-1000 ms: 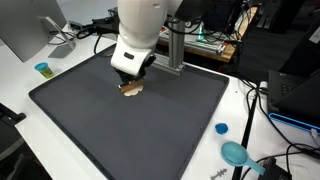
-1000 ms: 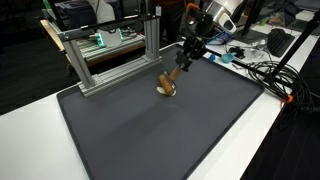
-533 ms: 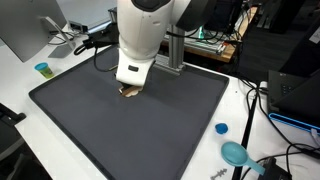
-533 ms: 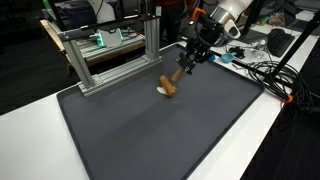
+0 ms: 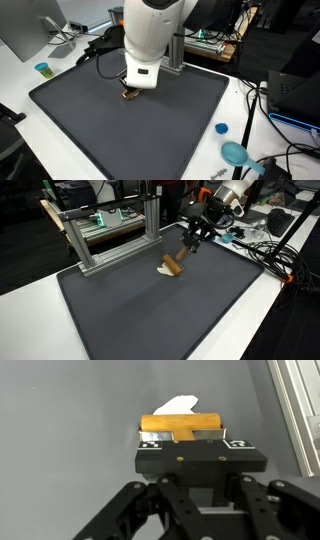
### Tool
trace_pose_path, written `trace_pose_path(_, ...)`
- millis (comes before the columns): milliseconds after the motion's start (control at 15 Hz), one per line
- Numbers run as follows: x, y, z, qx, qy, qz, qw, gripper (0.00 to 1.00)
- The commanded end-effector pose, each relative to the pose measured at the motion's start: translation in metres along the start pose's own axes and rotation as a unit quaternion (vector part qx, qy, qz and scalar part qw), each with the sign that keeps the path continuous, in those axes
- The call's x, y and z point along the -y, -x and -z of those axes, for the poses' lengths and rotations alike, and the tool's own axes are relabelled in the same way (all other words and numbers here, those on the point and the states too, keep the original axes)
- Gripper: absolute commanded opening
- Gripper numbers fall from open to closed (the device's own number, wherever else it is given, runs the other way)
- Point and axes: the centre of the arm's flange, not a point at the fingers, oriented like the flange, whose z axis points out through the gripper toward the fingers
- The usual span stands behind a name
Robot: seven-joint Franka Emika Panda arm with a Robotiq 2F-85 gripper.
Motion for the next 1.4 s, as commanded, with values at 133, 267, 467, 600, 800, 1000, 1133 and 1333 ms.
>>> trace_pose_path(133, 0.000, -0.039, -0.013, -0.057, -0.010, 0.044, 0.9973, 0.22)
trace_pose_path(267, 0.011, -0.021, 0.000, -0.066, 0.004, 0.025, 0.9975, 0.22)
trace_pose_path(467, 0.051, 0.023, 0.028, -0.106, 0.040, -0.017, 0.9934, 0.22)
trace_pose_path(600, 0.070, 0.043, 0.043, -0.134, 0.078, -0.044, 0.9870, 0.22)
trace_pose_path(800, 0.066, 0.057, 0.046, -0.119, 0.094, -0.099, 0.9835, 0.22)
trace_pose_path(1000, 0.079, 0.076, 0.037, -0.086, 0.073, -0.117, 0.9868, 0.22)
trace_pose_path(1133, 0.075, 0.082, 0.027, -0.068, 0.065, -0.129, 0.9872, 0.22)
trace_pose_path(1333, 0.060, 0.090, 0.013, -0.047, 0.063, -0.158, 0.9842, 0.22)
